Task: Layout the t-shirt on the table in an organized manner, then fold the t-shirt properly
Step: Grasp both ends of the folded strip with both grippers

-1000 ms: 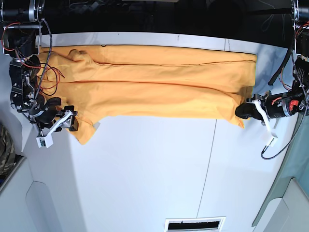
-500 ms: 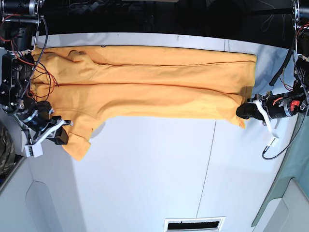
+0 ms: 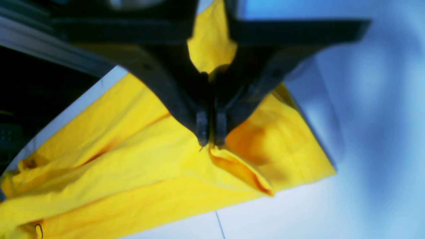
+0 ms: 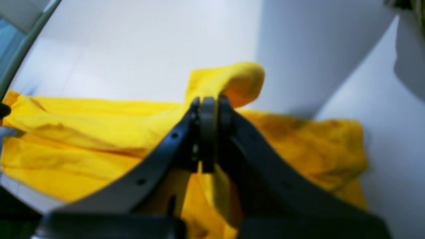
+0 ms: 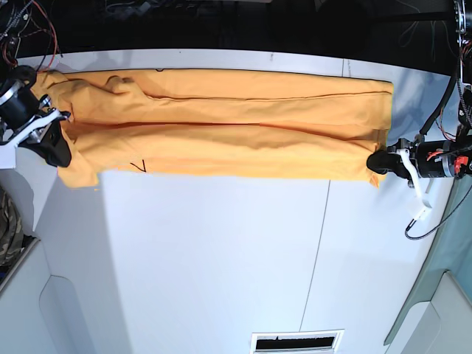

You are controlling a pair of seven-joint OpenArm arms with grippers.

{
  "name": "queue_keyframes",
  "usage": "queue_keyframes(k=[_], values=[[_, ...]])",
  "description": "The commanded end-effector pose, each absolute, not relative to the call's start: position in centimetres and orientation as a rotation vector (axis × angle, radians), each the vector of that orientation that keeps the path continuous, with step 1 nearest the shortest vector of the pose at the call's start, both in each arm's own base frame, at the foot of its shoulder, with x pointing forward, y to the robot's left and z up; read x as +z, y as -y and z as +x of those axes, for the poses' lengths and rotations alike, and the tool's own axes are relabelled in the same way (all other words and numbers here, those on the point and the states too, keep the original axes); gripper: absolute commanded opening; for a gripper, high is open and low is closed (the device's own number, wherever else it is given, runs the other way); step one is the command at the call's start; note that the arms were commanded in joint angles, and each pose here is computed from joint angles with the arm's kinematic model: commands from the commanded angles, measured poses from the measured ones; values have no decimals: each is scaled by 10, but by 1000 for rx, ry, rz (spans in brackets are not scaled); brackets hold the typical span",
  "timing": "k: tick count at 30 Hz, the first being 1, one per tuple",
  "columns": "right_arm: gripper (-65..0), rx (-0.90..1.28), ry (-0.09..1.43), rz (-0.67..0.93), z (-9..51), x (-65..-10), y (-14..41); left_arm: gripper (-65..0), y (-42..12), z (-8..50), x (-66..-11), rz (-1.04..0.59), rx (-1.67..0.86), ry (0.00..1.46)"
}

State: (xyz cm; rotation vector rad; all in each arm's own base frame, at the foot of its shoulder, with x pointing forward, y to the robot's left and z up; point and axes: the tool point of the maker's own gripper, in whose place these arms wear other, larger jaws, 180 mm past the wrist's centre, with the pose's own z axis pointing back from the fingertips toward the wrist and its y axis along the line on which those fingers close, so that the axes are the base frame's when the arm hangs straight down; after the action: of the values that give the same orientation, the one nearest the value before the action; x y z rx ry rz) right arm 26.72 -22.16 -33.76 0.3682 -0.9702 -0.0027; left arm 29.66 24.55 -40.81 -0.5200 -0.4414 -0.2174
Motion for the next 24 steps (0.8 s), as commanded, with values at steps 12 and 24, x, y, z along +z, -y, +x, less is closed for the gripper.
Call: queue_keyframes(k=[12, 24], values=[[-650, -99, 846, 380, 216, -384, 205, -649, -250, 295, -391, -564, -220, 442], [-351, -141, 943, 351, 231, -363, 224, -394, -284, 296, -382, -528, -102, 547]])
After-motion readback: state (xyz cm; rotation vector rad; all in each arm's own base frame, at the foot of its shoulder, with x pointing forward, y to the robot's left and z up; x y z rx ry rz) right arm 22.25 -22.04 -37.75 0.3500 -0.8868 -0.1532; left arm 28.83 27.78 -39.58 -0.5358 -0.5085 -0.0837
